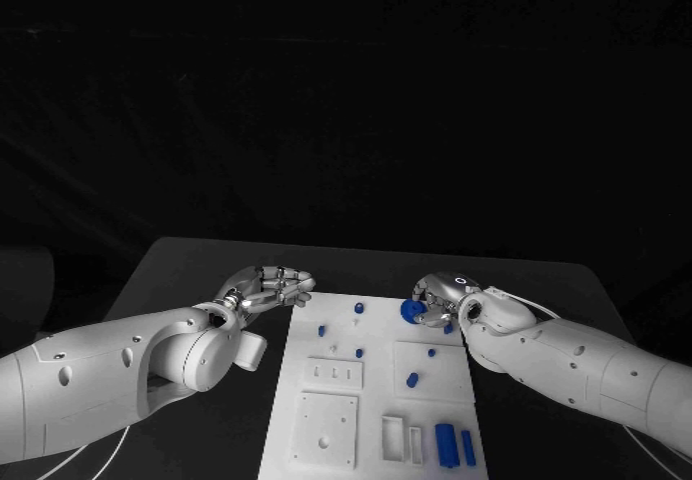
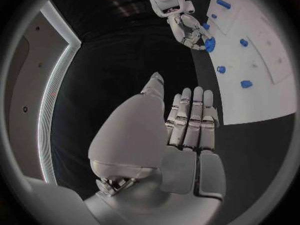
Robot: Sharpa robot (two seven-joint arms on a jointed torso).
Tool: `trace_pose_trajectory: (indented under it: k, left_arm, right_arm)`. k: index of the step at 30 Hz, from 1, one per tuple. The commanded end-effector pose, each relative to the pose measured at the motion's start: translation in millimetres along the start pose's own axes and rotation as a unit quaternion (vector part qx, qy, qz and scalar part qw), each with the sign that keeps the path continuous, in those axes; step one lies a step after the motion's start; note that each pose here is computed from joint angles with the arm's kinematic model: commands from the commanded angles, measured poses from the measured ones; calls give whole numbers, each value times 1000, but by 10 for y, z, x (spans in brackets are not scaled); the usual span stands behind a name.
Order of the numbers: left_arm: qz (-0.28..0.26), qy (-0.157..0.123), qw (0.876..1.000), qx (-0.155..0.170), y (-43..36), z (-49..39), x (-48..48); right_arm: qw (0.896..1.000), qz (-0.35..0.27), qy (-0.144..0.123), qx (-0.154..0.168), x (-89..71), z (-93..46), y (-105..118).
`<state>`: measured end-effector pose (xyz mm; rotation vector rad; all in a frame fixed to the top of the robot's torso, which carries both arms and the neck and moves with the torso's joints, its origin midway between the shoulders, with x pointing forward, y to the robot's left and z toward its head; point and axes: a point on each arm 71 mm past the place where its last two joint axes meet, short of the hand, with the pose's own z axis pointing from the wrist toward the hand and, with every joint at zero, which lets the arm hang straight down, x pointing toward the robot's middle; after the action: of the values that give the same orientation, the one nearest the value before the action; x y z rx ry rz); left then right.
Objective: Assemble the parts on the task board
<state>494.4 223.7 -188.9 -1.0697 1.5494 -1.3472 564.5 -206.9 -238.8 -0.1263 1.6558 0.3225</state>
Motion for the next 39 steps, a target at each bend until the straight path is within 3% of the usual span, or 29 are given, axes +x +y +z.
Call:
trace_pose_trajectory:
  k: [1, 18, 39]
  left_arm:
    - [1, 9, 1000, 4, -14, -3, 21]
    - [2, 9, 1000, 5, -16, -13, 12]
    - [7, 6, 1000, 6, -20, -49, -35]
  right_arm:
    - [1000, -7, 24, -2, 59, -1, 13]
    - [998, -63, -2, -24, 152, -19, 109]
    - [996, -82, 5, -33, 300, -76, 98]
